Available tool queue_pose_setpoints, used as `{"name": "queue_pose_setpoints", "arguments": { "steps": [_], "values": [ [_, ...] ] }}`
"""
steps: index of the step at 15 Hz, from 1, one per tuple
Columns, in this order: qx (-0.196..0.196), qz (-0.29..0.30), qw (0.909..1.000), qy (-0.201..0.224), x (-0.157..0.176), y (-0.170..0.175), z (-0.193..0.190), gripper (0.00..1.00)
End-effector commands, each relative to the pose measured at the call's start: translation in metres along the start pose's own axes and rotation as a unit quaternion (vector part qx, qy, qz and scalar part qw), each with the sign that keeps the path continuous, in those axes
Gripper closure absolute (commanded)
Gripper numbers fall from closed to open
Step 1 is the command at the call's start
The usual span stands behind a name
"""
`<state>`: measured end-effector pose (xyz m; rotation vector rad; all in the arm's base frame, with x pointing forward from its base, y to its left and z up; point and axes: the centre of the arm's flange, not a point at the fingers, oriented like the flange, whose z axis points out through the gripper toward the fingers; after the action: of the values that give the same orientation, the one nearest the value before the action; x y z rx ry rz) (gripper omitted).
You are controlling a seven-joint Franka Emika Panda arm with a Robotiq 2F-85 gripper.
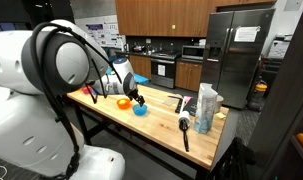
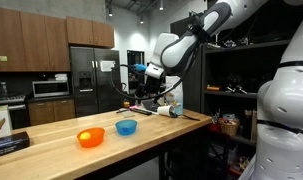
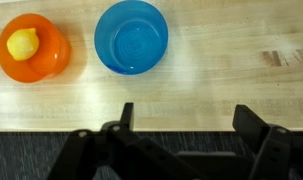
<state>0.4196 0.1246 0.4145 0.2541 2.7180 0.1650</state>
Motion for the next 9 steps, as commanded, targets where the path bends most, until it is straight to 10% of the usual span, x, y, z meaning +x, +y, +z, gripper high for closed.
{"name": "queue_pose_setpoints", "arguments": {
  "steps": [1, 9],
  "values": [
    [-0.006, -0.005, 0.9994, -0.035, 0.0003, -0.0052, -0.0107, 0.00],
    [-0.016, -0.006, 0.9989, -0.043, -0.0022, -0.0070, -0.0104, 0.00]
  ]
}}
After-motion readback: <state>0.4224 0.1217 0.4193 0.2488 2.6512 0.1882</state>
